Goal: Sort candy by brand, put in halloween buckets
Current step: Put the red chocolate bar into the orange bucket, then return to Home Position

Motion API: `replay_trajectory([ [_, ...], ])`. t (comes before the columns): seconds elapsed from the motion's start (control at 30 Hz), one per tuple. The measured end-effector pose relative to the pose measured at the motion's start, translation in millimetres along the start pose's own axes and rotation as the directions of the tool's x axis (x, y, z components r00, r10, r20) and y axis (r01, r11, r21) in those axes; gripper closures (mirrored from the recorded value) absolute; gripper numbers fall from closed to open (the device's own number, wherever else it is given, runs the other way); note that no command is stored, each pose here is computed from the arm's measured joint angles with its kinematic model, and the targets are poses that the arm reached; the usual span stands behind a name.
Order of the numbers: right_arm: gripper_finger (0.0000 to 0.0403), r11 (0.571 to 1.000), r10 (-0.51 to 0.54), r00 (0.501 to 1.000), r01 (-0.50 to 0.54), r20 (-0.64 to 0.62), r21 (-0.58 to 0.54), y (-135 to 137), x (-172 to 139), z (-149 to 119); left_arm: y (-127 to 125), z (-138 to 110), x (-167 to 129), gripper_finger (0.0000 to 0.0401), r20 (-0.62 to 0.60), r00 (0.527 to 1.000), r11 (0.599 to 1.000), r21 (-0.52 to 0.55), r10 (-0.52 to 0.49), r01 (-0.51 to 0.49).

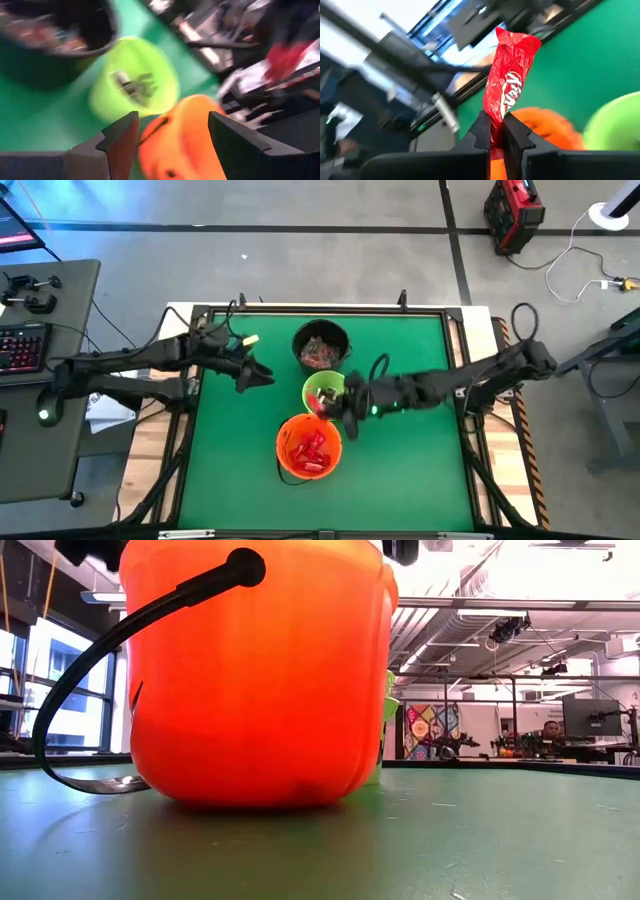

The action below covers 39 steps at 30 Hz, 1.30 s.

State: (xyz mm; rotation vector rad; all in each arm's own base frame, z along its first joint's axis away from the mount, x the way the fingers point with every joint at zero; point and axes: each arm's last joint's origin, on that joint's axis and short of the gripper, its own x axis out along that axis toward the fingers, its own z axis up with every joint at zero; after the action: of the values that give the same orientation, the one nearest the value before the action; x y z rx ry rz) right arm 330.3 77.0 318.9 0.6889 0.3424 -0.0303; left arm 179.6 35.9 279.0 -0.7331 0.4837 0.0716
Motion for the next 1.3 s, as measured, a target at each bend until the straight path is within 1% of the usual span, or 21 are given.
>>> replay_trajectory([
  [0.1,0.0398,0.999,0.042,0.998,-0.043,-0.05,-0.022,15,7,-24,-18,1,-2,0.0174,0.079,0.993,0.996,-0.002,-0.093,0.093],
  [0.2,0.0395,0.998,0.038,0.994,-0.043,-0.101,-0.047,21,16,-44,-35,1,-5,0.0174,0.16,0.975,0.988,0.003,-0.154,0.156],
  [0.27,0.0384,0.998,0.025,0.992,-0.032,-0.121,-0.054,20,21,-53,-45,-1,-7,0.0174,0.208,0.961,0.983,0.016,-0.181,0.182],
  [0.37,0.0356,0.997,0.01,0.99,-0.02,-0.137,-0.07,19,30,-59,-55,-4,-10,0.0174,0.267,0.944,0.98,0.034,-0.196,0.194],
  [0.47,0.0309,0.995,-0.015,0.989,0.0,-0.15,-0.096,16,36,-59,-60,-7,-11,0.0174,0.295,0.938,0.983,0.045,-0.182,0.177],
  [0.63,0.0219,0.991,-0.029,0.991,0.011,-0.133,-0.13,14,38,-46,-63,-9,-11,0.0174,0.315,0.934,0.986,0.058,-0.167,0.157],
  [0.7,0.0191,0.986,-0.008,0.991,-0.014,-0.134,-0.166,18,37,-41,-63,-9,-11,0.0174,0.316,0.934,0.985,0.061,-0.17,0.159],
  [0.77,0.0172,0.978,0.033,0.992,-0.057,-0.12,-0.202,26,34,-30,-64,-8,-15,0.0174,0.308,0.93,0.98,0.094,-0.199,0.178],
  [0.83,0.0163,0.966,0.059,0.992,-0.084,-0.11,-0.244,34,27,-18,-68,-5,-23,0.0174,0.32,0.917,0.969,0.148,-0.236,0.198],
  [0.9,0.0161,0.955,0.061,0.994,-0.083,-0.088,-0.283,40,19,-4,-71,-2,-35,0.0174,0.351,0.898,0.956,0.214,-0.265,0.199],
  [1.0,0.016,0.946,0.001,0.997,-0.024,-0.074,-0.323,43,8,12,-71,-2,-54,0.0174,0.407,0.869,0.941,0.296,-0.281,0.166],
  [1.07,0.016,0.934,-0.05,0.996,0.02,-0.075,-0.356,44,0,23,-68,-5,-64,0.0174,0.437,0.85,0.931,0.331,-0.293,0.15],
  [1.17,0.016,0.914,-0.119,0.988,0.071,-0.098,-0.4,42,-7,35,-59,-16,-71,0.0174,0.478,0.81,0.912,0.377,-0.339,0.16],
  [1.23,0.016,0.917,-0.151,0.982,0.096,-0.115,-0.388,41,-11,40,-50,-26,-69,0.0174,0.512,0.771,0.896,0.41,-0.379,0.168],
  [1.3,0.016,0.926,-0.17,0.978,0.118,-0.119,-0.359,40,-14,46,-38,-37,-63,0.0174,0.545,0.738,0.89,0.425,-0.397,0.165],
])
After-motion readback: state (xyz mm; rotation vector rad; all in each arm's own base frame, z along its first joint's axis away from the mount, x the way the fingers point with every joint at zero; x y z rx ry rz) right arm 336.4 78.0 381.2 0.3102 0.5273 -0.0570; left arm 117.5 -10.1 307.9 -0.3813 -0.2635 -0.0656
